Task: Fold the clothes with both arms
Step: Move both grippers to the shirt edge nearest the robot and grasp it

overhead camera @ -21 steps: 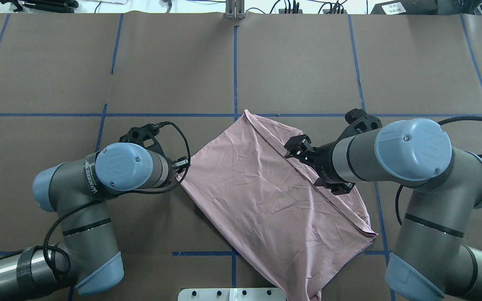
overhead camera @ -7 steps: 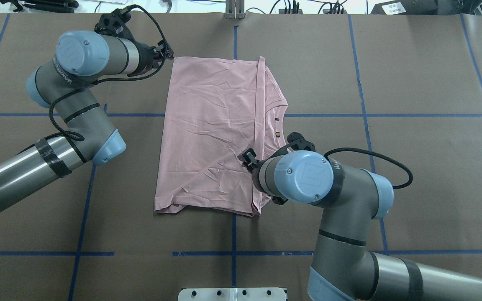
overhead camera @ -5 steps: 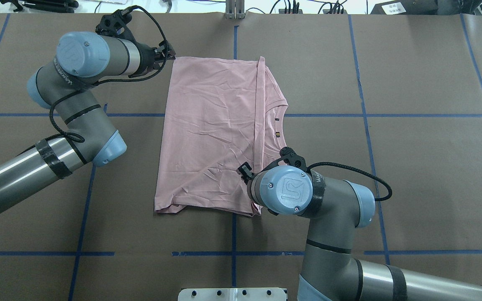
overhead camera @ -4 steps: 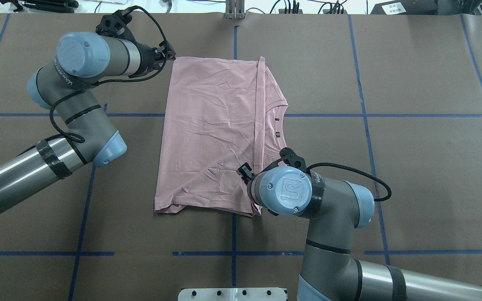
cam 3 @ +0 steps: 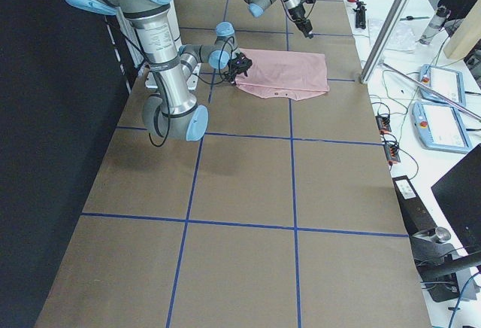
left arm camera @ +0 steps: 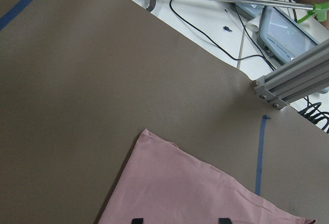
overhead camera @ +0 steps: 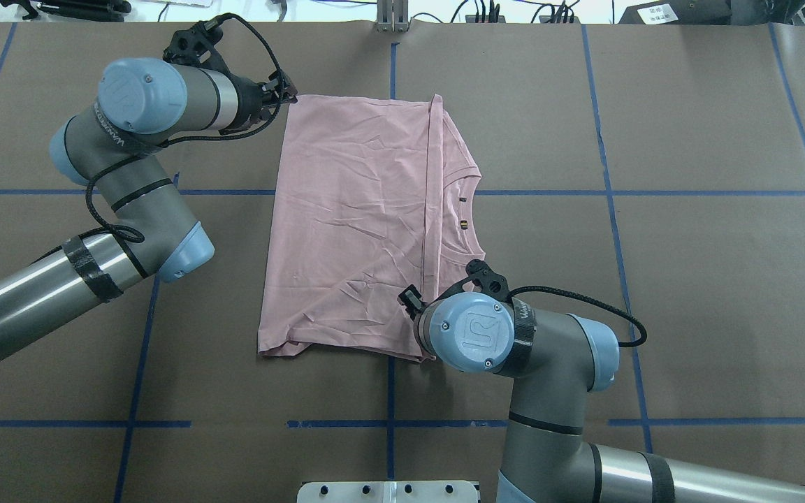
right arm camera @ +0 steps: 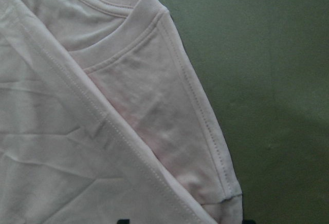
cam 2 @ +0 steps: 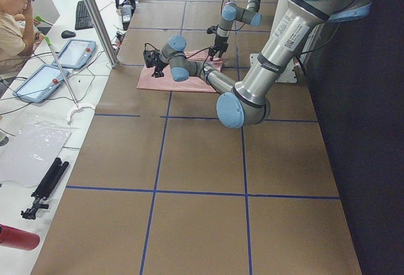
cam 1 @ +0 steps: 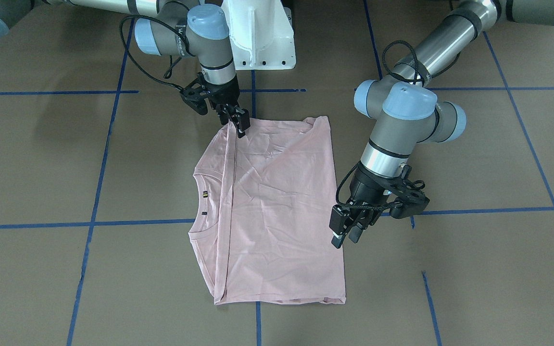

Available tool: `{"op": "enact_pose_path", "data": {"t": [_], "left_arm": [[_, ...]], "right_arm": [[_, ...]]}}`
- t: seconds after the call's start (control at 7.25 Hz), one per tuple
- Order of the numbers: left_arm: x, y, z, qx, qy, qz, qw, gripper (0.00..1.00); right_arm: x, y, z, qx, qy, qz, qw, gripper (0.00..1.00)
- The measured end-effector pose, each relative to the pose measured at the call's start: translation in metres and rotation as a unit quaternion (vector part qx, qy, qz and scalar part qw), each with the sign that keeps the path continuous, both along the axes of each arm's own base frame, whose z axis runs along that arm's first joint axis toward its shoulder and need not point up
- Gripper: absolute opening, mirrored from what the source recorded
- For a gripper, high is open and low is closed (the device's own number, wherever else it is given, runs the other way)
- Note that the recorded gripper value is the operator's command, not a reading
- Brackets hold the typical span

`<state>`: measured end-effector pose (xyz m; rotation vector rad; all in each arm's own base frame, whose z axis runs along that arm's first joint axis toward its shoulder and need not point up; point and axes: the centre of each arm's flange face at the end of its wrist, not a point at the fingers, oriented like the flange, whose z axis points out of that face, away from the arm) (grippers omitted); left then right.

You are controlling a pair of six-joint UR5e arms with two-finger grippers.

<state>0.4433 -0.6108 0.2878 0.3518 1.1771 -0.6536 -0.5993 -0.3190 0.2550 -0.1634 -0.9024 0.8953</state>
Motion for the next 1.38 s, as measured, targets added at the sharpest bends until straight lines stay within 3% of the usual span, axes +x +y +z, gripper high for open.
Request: {"op": "enact_pose_path", "data": {"t": [0.28,0.41,0.55,1.38], "left_arm": [[0.0001,0.0008,-0.0024,-0.007,0.008,-0.003,0.9999,0.58],[-0.0006,0.0012,-0.0042,-0.007,0.01,-0.004,0.9999,0.58],[-0.0012,0.0015,-0.0051,-0.007,0.011,-0.004,0.9999,0.58],[-0.0008,0.0054,-0.0104,-0.007,0.014,-0.002,0.9999,0.58]], "right_arm": [[-0.0008,0.0012,0.0022,-0.001,0.005,-0.001,1.0,0.32],[-0.0013,0.0014,0.0026,-0.003,0.01,-0.001,0.9999,0.09],[-0.0016,0.0015,0.0027,-0.007,0.011,0.002,0.9999,0.0],[-0.0017,0.0076,0.0016,-0.015,0.007,0.006,0.9998,0.0]]}}
